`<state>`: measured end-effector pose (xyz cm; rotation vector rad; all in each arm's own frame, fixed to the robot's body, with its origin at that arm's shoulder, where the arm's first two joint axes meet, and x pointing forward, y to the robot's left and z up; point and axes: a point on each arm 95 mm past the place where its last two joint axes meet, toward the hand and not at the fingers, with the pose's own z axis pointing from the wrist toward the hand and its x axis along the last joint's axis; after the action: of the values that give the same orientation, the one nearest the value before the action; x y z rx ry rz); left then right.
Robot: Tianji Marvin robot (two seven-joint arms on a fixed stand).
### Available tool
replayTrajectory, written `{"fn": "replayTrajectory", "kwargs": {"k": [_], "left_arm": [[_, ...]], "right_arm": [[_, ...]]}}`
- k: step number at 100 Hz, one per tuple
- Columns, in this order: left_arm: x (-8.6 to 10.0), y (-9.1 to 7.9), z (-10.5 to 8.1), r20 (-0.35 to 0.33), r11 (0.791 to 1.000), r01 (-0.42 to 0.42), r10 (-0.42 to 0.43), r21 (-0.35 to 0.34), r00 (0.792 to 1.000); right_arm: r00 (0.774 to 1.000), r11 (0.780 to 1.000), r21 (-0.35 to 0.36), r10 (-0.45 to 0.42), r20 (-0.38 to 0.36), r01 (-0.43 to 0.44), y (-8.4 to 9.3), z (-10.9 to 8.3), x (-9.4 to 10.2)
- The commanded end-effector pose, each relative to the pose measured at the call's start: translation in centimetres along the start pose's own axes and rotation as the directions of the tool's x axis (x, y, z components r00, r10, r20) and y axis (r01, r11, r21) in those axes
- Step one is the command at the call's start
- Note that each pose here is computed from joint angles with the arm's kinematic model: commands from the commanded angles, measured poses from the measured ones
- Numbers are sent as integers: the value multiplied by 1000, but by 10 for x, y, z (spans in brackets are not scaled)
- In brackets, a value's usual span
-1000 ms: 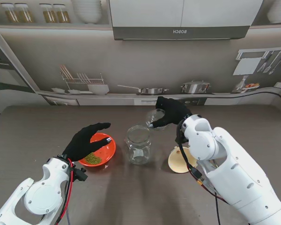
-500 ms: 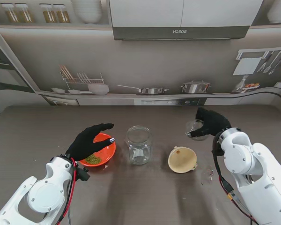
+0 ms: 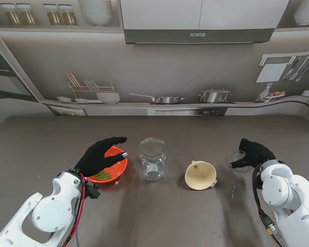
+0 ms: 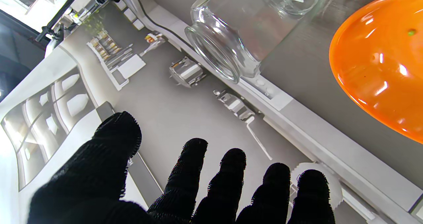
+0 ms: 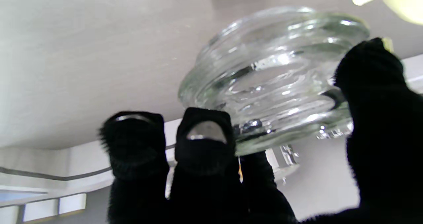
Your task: Pour mung beans into a glass jar with a funnel
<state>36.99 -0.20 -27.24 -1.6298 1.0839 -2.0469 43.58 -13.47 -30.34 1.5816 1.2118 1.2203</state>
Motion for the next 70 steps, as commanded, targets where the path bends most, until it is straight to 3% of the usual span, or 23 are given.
{"fn": "replayTrajectory", "kwargs": {"k": [1, 35, 70], "left_arm": [[0, 3, 0, 3, 1000, 4, -4, -21, 1000], [0, 3, -1, 10, 1000, 0, 0, -20, 1000], [-1, 3, -1, 12, 1000, 0, 0, -28, 1000]], "right_arm": [[1000, 999, 31, -9, 11, 9, -12, -1, -7], [998, 998, 61, -36, 54, 33, -42, 6, -27], [995, 996, 62, -73, 69, 69, -59, 10, -39]]}}
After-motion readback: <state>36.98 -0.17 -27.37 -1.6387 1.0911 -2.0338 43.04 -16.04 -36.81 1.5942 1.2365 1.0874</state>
